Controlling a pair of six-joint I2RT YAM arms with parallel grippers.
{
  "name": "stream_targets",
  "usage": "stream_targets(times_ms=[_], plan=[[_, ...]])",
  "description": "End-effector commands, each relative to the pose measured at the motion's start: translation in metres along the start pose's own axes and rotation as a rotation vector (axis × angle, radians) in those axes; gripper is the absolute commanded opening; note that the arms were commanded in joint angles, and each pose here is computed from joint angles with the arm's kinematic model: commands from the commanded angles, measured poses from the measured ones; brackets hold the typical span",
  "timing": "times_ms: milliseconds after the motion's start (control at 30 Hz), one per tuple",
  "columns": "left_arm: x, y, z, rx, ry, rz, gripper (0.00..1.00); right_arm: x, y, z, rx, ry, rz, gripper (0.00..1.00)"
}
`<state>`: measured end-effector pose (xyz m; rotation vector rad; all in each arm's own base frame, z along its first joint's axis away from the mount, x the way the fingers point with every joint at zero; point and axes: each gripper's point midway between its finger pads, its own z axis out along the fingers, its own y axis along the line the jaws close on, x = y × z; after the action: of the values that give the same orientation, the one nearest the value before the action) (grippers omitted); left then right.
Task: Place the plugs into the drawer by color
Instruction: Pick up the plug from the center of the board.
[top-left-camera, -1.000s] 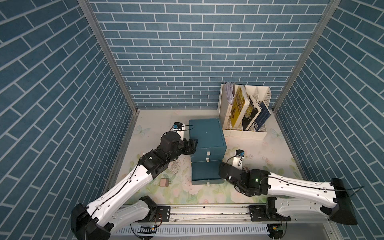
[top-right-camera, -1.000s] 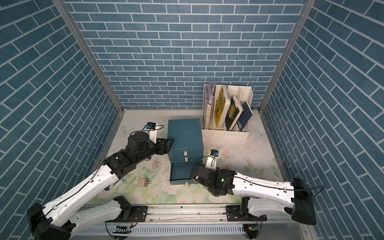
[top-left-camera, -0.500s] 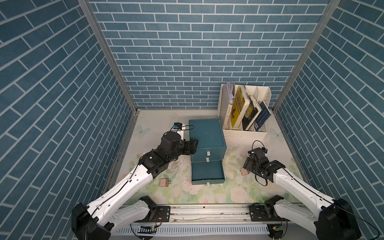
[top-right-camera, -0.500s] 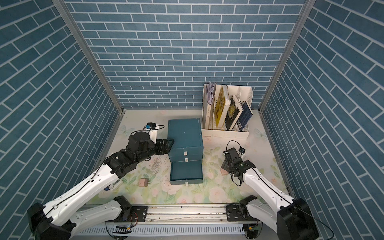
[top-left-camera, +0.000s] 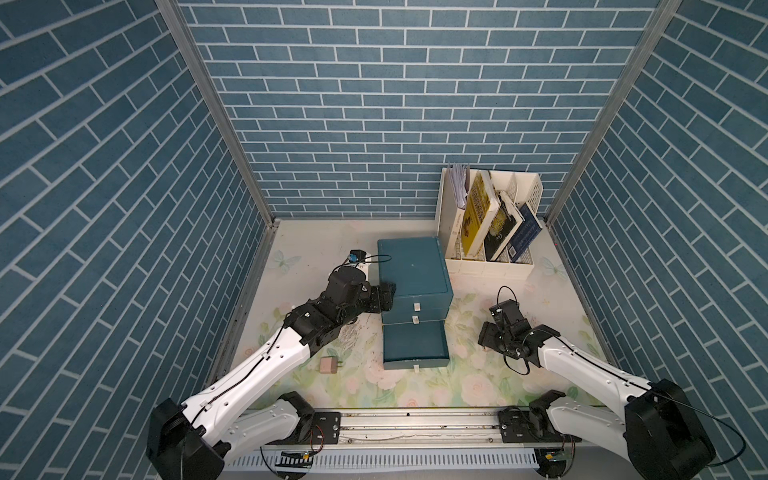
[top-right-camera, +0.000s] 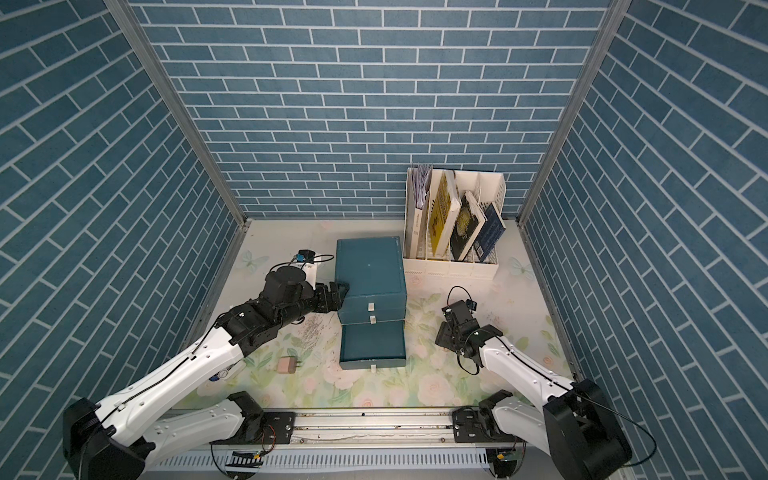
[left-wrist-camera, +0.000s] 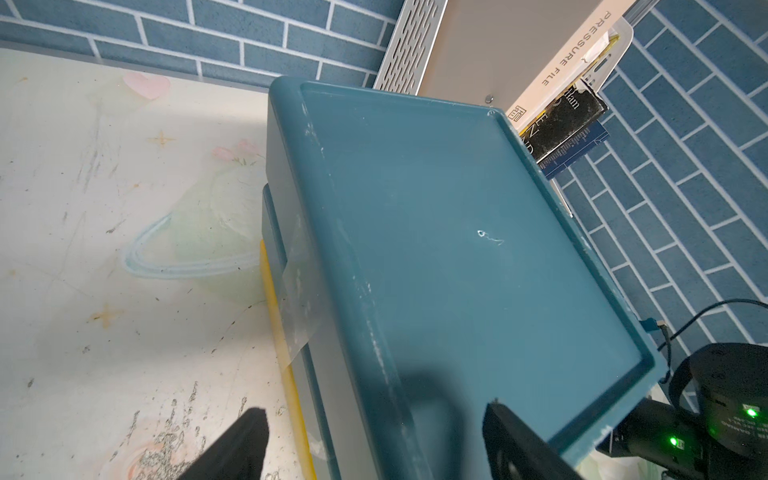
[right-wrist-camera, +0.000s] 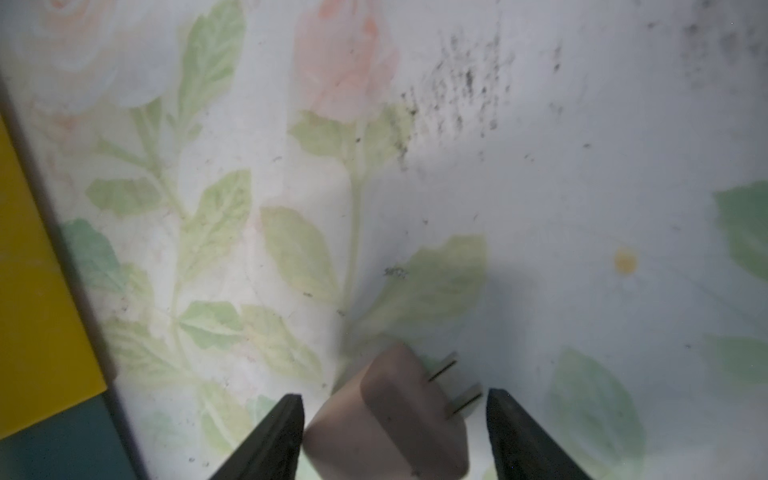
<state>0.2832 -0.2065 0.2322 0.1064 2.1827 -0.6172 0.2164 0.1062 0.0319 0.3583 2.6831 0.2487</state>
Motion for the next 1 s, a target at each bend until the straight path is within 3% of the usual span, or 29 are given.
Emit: stream_targets(times_ms=[0, 400, 600, 833, 967], plan=[[0.002, 0.006, 0.003, -0.019, -0.004, -0.009, 0.86, 0.007, -0.002, 0.002, 0.024, 0.01, -0.028, 0.69], [0.005, 0.007, 0.004, -0.017, 0.004, -0.001, 0.86, 0.012, -0.011, 0.011, 0.079, 0.026, -0.018, 0.59], [0.004, 0.006, 0.004, -0.01, 0.002, -0.002, 0.85, 0.011, -0.011, 0.005, 0.092, 0.012, -0.031, 0.45], [0.003, 0.005, 0.003, -0.011, -0.001, 0.0, 0.85, -0.009, 0.009, -0.038, 0.088, -0.095, -0.073, 0.35], [0.003, 0.007, 0.002, -0.015, -0.003, -0.004, 0.84, -0.011, 0.041, -0.072, -0.003, -0.16, -0.133, 0.31]])
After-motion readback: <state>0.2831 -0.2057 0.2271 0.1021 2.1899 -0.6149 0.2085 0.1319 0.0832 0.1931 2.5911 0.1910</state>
